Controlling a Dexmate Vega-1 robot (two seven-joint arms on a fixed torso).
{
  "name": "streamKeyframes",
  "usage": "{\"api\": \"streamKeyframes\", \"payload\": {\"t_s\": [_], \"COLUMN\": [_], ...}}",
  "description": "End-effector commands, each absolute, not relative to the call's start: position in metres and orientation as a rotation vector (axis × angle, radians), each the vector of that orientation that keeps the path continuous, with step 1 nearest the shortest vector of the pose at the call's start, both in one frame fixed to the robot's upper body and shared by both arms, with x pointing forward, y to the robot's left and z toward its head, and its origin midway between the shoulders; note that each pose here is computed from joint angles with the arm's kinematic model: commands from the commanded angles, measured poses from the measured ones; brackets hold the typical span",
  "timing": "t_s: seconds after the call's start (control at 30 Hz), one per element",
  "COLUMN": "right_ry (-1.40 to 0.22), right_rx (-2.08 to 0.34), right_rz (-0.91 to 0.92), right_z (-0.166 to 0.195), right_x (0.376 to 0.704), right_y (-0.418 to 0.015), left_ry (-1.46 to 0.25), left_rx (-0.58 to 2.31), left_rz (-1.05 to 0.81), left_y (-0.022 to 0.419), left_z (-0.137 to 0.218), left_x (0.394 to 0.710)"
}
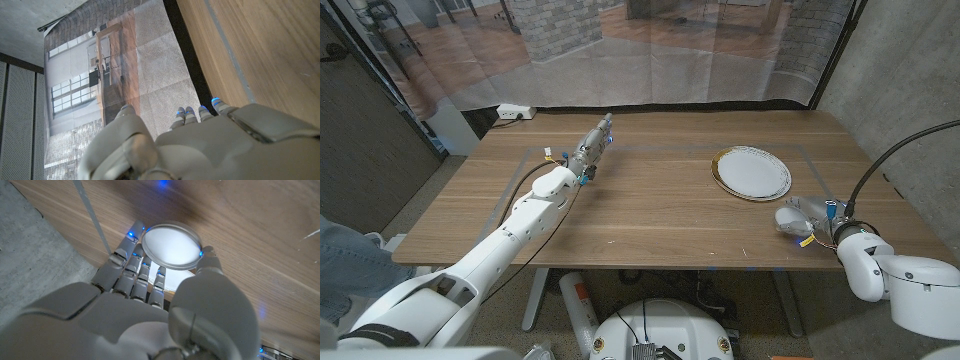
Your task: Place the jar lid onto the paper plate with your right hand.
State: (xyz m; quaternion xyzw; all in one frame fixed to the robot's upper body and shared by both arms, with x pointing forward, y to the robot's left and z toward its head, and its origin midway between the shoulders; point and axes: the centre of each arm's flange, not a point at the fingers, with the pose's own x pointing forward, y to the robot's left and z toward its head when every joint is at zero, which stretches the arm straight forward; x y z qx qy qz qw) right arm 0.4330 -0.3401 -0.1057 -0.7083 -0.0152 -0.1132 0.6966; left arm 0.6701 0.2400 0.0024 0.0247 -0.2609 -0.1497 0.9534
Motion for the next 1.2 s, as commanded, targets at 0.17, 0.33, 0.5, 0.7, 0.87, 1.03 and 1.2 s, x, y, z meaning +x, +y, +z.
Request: {"api": "streamKeyframes", "payload": {"t_s": [0.17,0.33,0.5,0.7,0.87,1.03,1.2], "right_ry": [-0.084,-0.101,-0.113,-0.122,-0.133,-0.147,-0.155], "right_rx": [-1.605,-1.610,-1.613,-1.626,-1.639,-1.643,-1.644], "right_rz": [-0.266,-0.261,-0.257,-0.261,-0.264,-0.272,-0.276], "right_z": [-0.086,-0.083,-0.080,-0.074,-0.067,-0.061,-0.057], "right_x": [0.439,0.442,0.444,0.445,0.446,0.448,0.449], "right_y": [-0.341,-0.341,-0.341,-0.340,-0.340,-0.340,-0.341], "left_ry": [-0.528,-0.532,-0.536,-0.538,-0.540,-0.543,-0.545], "left_rx": [0.047,0.051,0.057,0.055,0.052,0.053,0.052], "left_rz": [-0.302,-0.299,-0.292,-0.287,-0.285,-0.283,-0.279], "left_y": [0.241,0.243,0.246,0.248,0.249,0.250,0.250], "left_z": [-0.001,0.001,0.002,0.002,0.002,0.002,0.002], "left_x": [0.669,0.667,0.664,0.662,0.661,0.660,0.660]}}
